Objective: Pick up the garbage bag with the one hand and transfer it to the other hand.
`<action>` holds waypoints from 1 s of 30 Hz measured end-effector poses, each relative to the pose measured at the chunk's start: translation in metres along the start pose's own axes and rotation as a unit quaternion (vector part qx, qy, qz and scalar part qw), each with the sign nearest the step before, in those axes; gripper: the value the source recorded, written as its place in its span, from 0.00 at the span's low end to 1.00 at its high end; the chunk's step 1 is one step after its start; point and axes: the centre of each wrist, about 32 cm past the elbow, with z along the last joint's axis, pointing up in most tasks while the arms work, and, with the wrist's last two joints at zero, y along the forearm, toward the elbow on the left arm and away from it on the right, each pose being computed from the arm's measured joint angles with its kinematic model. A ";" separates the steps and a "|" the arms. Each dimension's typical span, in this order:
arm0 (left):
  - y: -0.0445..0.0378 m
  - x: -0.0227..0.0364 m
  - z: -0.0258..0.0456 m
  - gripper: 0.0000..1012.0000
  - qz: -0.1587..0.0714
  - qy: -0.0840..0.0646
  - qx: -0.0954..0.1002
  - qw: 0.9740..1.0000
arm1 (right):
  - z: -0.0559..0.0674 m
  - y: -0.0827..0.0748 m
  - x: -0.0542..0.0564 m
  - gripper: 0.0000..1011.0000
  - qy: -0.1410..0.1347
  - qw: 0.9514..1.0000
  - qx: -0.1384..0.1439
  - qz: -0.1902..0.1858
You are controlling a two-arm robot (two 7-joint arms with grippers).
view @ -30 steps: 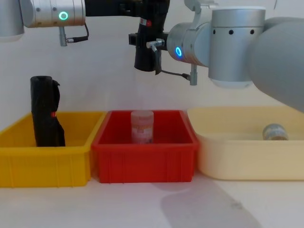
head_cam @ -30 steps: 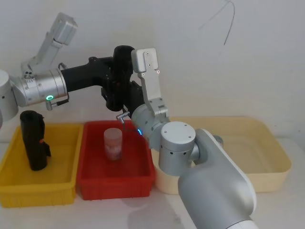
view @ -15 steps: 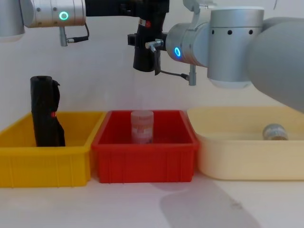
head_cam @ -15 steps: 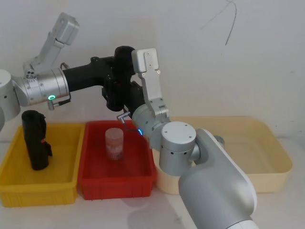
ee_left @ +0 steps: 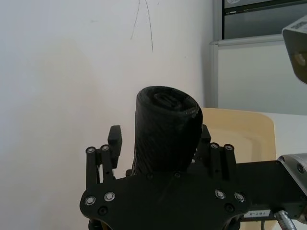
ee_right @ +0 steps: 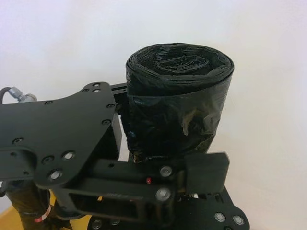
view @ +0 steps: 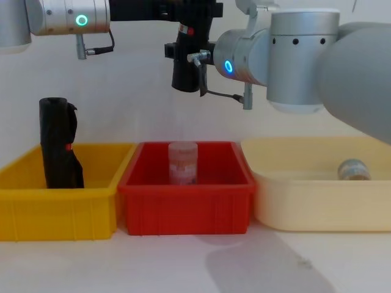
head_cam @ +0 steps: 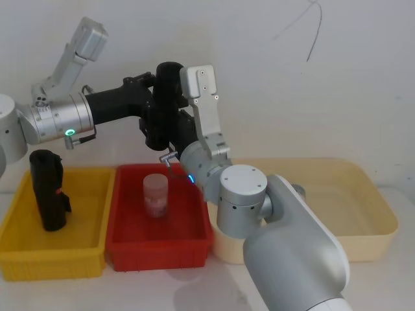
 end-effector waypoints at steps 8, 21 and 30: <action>0.0000 0.0000 0.0000 0.99 0.000 0.000 0.000 1.000 | 0.002 0.001 0.008 0.56 0.004 1.000 0.009 -0.024; 0.0000 0.0000 0.0000 0.99 0.000 0.000 0.000 1.000 | 0.006 -0.010 0.047 0.56 0.011 0.995 0.026 -0.100; 0.0000 0.0000 0.0000 0.99 0.000 0.000 0.000 1.000 | 0.006 -0.041 0.080 0.56 0.011 0.989 0.028 -0.144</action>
